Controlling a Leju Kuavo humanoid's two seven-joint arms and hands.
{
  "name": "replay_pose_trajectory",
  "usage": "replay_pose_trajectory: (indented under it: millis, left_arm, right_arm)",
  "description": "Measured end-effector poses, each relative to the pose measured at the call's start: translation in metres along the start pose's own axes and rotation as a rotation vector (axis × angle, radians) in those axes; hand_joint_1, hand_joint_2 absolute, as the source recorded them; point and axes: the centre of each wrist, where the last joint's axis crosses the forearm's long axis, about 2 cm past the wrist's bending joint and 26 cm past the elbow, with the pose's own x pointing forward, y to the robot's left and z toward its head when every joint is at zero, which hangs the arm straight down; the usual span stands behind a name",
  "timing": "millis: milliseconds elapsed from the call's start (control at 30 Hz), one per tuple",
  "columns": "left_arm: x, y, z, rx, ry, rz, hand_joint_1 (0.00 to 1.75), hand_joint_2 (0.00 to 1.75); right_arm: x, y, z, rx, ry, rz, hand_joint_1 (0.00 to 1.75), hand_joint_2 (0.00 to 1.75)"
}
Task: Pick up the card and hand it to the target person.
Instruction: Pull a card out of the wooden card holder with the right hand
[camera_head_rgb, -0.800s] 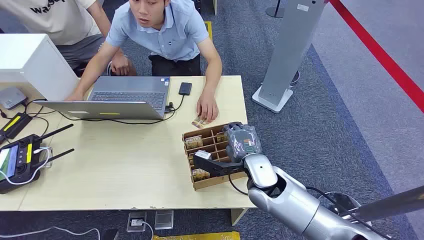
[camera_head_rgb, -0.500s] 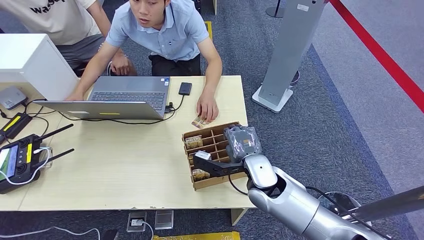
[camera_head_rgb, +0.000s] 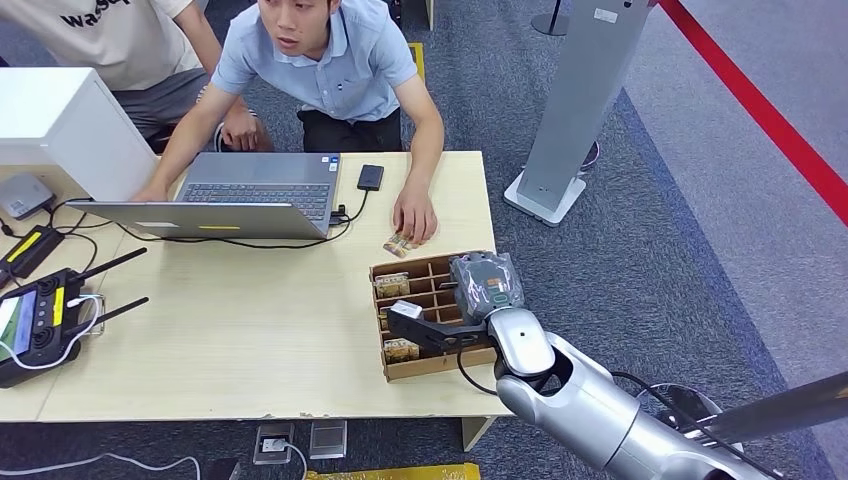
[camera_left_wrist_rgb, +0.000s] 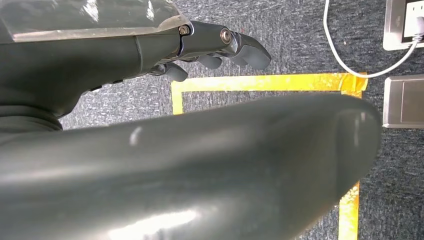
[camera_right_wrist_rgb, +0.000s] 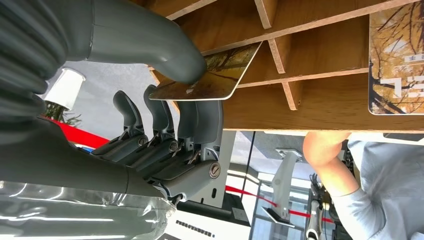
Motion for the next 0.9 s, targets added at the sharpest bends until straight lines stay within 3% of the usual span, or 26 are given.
replay_pose_trajectory:
  millis: [533,733,900]
  left_arm:
    - [-0.003,0.001,0.0,0.027,0.009,0.002,0.0,0.0]
    - [-0.009,0.006,0.0,0.039,0.024,0.009,0.0,0.0]
    - [-0.012,0.009,-0.001,0.043,0.029,0.015,0.0,0.0]
  right_arm:
    - [-0.001,-0.009,0.001,-0.002,0.013,-0.036,1.41,1.75]
    - [-0.012,-0.05,0.002,0.116,-0.003,-0.222,1.41,1.75]
    - [-0.018,-0.102,0.011,-0.013,-0.123,-0.382,1.41,1.75]
